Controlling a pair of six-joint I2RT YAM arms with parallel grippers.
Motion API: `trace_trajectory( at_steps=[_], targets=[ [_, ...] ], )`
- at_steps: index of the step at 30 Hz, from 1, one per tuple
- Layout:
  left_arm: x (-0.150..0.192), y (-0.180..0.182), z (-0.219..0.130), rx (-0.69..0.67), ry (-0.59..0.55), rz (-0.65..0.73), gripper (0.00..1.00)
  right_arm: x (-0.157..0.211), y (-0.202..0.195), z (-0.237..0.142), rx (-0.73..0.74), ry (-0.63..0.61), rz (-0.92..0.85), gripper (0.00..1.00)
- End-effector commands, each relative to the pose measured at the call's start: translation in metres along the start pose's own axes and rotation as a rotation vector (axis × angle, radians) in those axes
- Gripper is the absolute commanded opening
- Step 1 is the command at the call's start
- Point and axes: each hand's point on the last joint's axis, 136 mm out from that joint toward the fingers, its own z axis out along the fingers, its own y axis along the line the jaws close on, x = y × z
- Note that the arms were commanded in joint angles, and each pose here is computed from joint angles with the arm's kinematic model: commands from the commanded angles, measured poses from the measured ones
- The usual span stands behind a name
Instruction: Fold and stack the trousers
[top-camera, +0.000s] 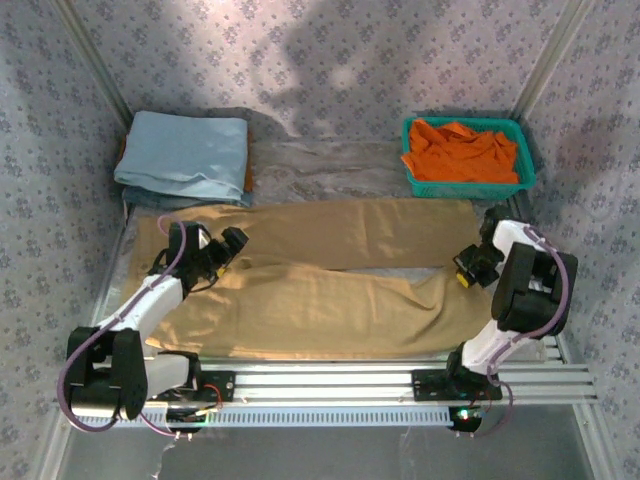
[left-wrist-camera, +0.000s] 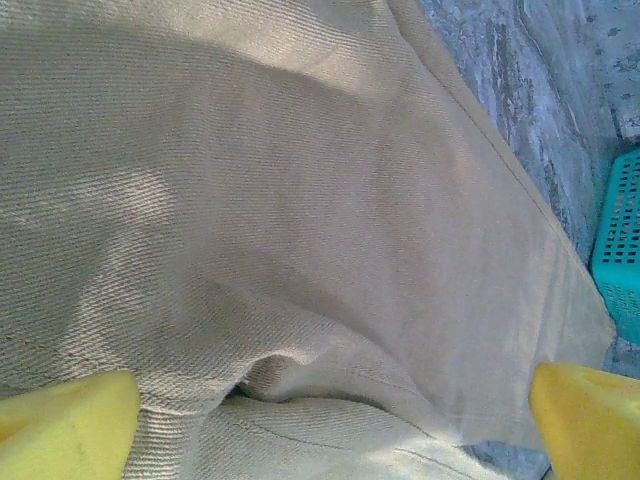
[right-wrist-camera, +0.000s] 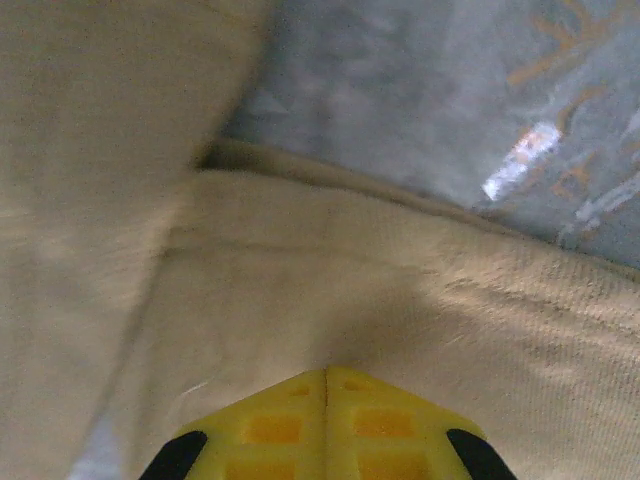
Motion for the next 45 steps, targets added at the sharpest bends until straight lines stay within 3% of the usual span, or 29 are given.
trace_trajectory(
  at_steps=[1,8,14,20,25,29,32,45],
  targets=[
    [-0.012,-0.009,-0.003,0.008,-0.034,0.004,1.0,-0.004,-0.02,0.009,0.073,0.026,0.022,0.0],
    [-0.017,-0.01,-0.004,-0.005,-0.041,0.003,1.0,-0.009,-0.06,0.014,0.072,0.035,0.117,0.0],
    [-0.02,-0.015,0.003,-0.001,-0.028,-0.017,1.0,-0.032,-0.056,-0.004,0.046,-0.005,0.112,0.0],
    [-0.026,-0.008,0.005,-0.049,-0.044,-0.042,1.0,-0.045,-0.023,-0.035,-0.022,-0.07,0.038,0.0],
    [-0.042,-0.008,0.005,-0.081,-0.085,-0.055,1.0,-0.026,0.043,-0.073,-0.098,-0.205,-0.141,0.0],
    [-0.055,-0.006,0.022,-0.133,-0.077,-0.034,1.0,-0.008,0.108,-0.047,-0.104,-0.14,-0.29,0.0],
    [-0.064,0.003,0.036,-0.157,-0.086,-0.045,1.0,-0.011,0.125,-0.017,-0.063,-0.079,-0.31,0.0],
    [-0.035,0.033,0.081,-0.22,0.012,-0.112,1.0,-0.036,0.057,0.027,-0.09,0.049,-0.113,0.0]
  ],
)
